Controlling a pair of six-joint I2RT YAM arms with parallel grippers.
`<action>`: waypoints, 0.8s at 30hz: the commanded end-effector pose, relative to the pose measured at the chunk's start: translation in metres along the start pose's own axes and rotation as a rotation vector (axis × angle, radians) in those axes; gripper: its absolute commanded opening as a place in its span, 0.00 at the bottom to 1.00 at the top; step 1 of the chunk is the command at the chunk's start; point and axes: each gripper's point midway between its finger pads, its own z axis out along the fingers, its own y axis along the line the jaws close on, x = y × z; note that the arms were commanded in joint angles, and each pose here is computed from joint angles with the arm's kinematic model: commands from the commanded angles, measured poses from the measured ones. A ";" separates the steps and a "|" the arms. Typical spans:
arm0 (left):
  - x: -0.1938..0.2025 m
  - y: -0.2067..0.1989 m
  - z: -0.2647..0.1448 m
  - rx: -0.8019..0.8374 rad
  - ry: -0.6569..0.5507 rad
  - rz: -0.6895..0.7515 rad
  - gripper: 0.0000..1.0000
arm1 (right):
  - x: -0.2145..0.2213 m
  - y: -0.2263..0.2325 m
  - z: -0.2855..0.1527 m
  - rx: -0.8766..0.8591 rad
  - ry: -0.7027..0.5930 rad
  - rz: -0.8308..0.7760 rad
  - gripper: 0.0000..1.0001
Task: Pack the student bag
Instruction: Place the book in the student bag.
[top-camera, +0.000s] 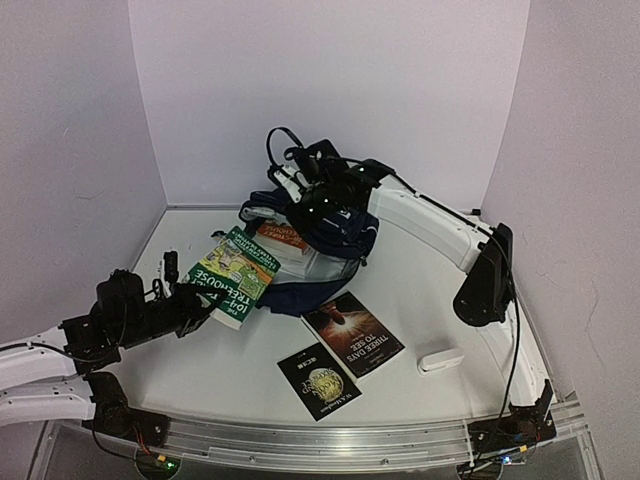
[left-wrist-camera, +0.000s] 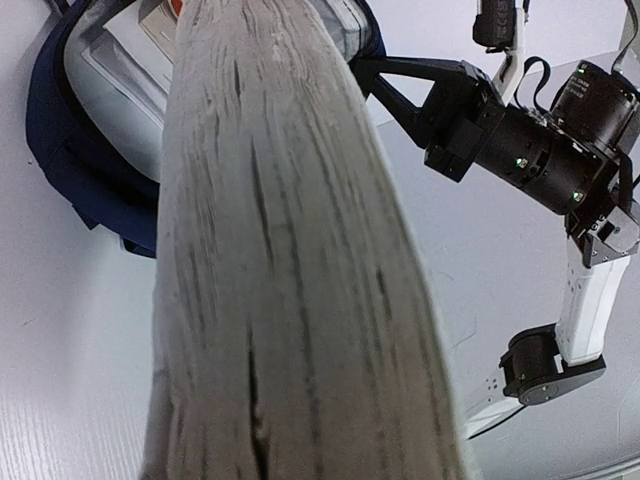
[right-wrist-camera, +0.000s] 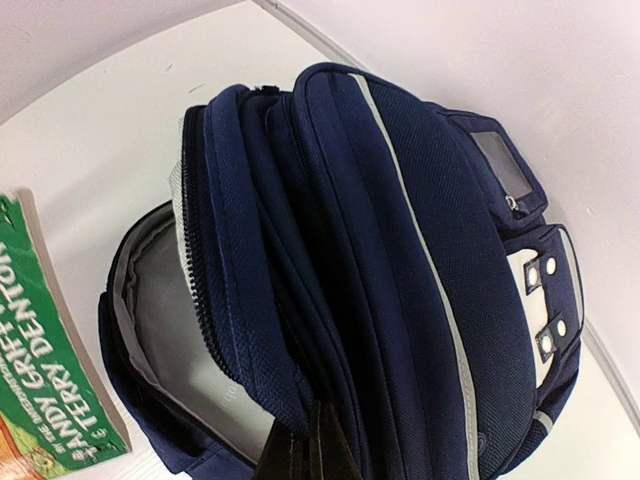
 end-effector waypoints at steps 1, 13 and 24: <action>-0.033 -0.050 0.011 0.200 -0.143 -0.027 0.00 | -0.078 -0.017 -0.072 0.024 -0.250 0.013 0.00; -0.072 -0.079 0.085 0.437 -0.230 -0.227 0.00 | -0.084 -0.019 -0.082 0.027 -0.275 0.028 0.00; -0.086 -0.115 0.128 0.549 -0.175 -0.190 0.00 | -0.080 -0.010 -0.086 -0.032 -0.269 0.029 0.00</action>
